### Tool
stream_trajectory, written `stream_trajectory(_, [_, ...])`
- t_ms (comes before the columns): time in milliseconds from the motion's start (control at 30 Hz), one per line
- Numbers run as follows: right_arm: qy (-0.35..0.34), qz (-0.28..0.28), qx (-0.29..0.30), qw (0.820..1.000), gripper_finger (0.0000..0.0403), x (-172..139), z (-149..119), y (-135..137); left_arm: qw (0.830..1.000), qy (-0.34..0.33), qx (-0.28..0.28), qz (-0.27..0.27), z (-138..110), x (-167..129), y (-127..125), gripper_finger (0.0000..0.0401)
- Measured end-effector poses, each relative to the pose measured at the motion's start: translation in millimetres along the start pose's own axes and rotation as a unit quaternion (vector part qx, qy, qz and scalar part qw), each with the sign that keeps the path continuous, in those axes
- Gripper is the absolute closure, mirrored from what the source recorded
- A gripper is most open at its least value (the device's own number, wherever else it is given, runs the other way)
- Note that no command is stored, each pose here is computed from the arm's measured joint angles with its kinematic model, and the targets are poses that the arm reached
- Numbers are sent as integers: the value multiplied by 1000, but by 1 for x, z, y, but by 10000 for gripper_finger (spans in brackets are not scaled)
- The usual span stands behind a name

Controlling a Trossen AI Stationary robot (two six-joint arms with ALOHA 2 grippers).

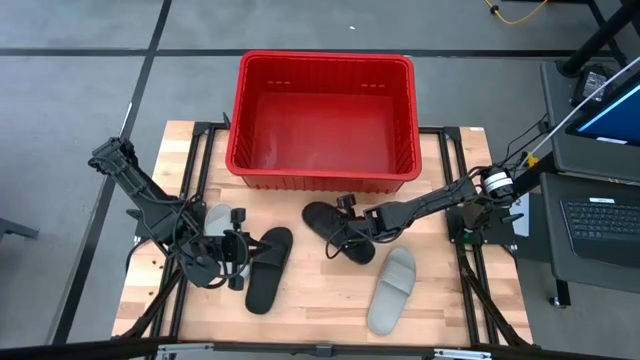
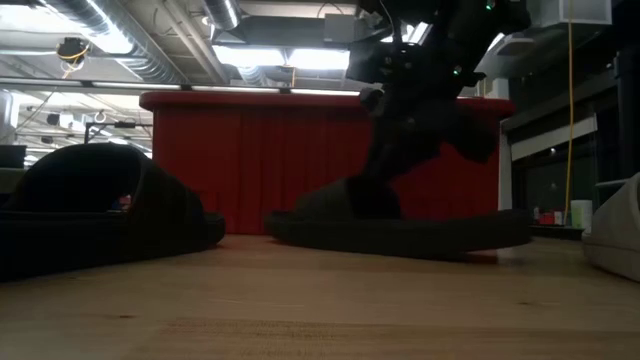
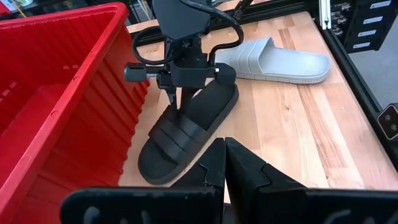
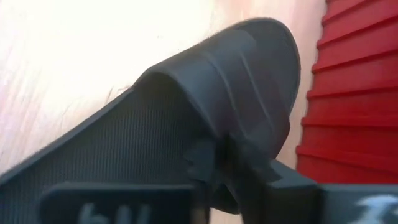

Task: Pick and place slides into bin
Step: Put the right black slide into the red bin

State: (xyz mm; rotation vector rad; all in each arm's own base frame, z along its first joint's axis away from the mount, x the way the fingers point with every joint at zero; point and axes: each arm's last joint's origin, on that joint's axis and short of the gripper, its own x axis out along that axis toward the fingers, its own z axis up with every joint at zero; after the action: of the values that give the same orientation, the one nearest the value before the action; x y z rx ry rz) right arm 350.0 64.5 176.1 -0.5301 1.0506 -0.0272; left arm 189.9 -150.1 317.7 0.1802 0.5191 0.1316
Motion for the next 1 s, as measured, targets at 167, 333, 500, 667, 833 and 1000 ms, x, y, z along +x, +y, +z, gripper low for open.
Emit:
stream_trajectory(167, [1,1,27,1000,392,1,0,-1,1000,0,0,0,0,0,0,398])
stream_trajectory(333, [15,5,23,1000,395,-7,6,-6,1000,0,0,0,0,0,0,398])
stream_trajectory(500, [14,18,34,999,395,-32,29,-21,1000,0,1,0,0,0,0,398])
stream_trajectory(667, [-17,52,38,998,395,-67,57,-35,1000,1,1,-1,0,0,0,398])
stream_trajectory(833, [-61,44,58,995,395,-108,81,-57,1000,0,1,-1,0,0,0,398])
stream_trajectory(1000, [-121,19,74,990,395,-142,99,-76,1000,-4,2,11,0,0,1,398])
